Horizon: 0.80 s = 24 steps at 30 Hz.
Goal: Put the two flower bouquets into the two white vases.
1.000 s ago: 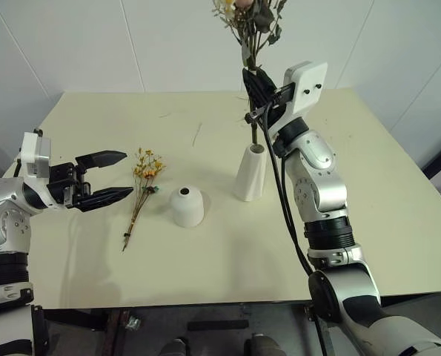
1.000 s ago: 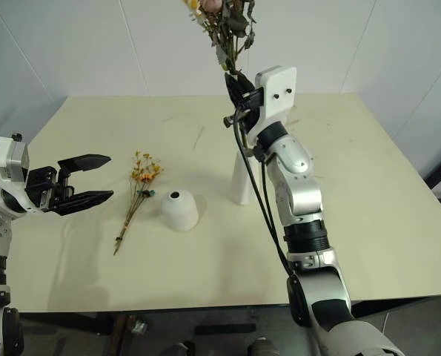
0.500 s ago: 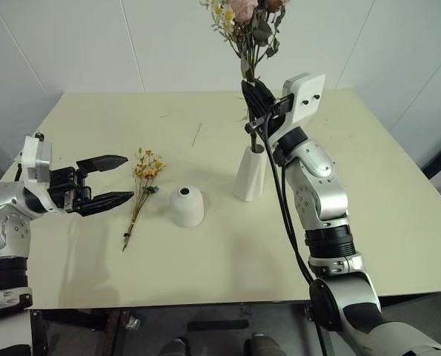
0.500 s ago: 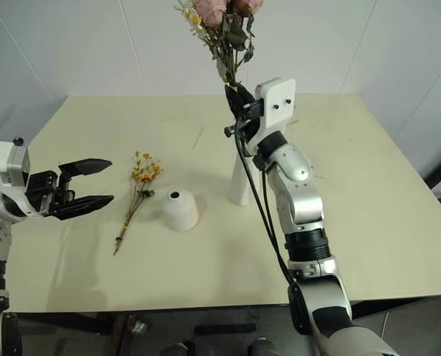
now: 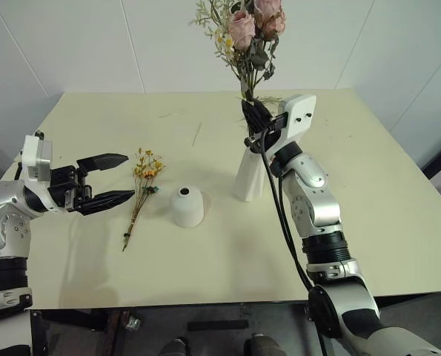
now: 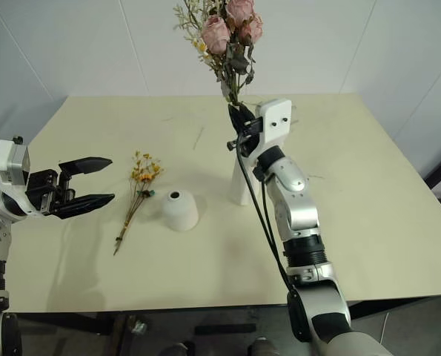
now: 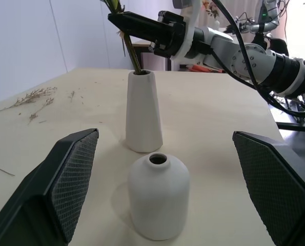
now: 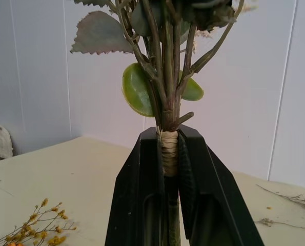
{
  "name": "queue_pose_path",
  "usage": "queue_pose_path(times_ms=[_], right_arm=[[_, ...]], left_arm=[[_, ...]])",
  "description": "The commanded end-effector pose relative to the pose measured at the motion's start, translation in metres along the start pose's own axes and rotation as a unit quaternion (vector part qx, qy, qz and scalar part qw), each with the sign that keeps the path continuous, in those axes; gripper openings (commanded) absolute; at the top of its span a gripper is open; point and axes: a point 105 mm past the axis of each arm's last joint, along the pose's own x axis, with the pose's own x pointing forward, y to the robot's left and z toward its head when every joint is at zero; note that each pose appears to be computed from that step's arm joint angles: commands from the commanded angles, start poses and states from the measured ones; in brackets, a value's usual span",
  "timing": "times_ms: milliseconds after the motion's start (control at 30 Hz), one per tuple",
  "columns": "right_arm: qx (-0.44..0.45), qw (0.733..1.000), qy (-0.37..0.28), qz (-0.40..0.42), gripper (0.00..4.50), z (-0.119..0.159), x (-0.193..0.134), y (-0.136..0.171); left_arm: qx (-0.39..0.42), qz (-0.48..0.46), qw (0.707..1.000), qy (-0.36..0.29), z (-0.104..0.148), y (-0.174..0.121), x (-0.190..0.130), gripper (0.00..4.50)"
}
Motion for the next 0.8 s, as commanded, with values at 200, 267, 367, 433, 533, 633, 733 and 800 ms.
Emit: queue_pose_path(times_ms=[200,267,367,433,533,633,733,800], right_arm=[[0.006,1.0,-0.004,-0.008,0.06,-0.006,-0.005,-0.004],[0.004,1.0,-0.004,-0.007,0.06,-0.006,-0.005,-0.004],[0.006,1.0,-0.016,-0.005,0.06,0.002,-0.003,-0.003],[0.011,1.0,-0.017,-0.004,0.06,0.003,-0.003,-0.002],[0.012,1.0,-0.007,-0.001,0.06,-0.005,-0.007,-0.001],[0.012,1.0,0.008,-0.002,0.06,-0.014,-0.013,-0.002],[0.009,1.0,0.019,-0.001,0.06,-0.02,-0.02,-0.003],[0.008,1.0,0.024,0.0,0.06,-0.023,-0.024,-0.003]], left_arm=[[0.022,0.012,1.0,-0.005,0.014,-0.001,-0.008,4.5],[0.022,0.013,1.0,-0.004,0.014,-0.001,-0.008,4.5],[0.021,0.014,1.0,-0.004,0.014,-0.001,-0.009,4.5],[0.021,0.014,1.0,-0.004,0.014,-0.001,-0.009,4.5],[0.02,0.012,1.0,-0.005,0.013,-0.001,-0.007,4.5],[0.02,0.013,1.0,-0.005,0.013,-0.001,-0.007,4.5],[0.02,0.013,1.0,-0.005,0.013,-0.001,-0.007,4.5],[0.019,0.013,1.0,-0.005,0.013,-0.001,-0.007,4.5]])
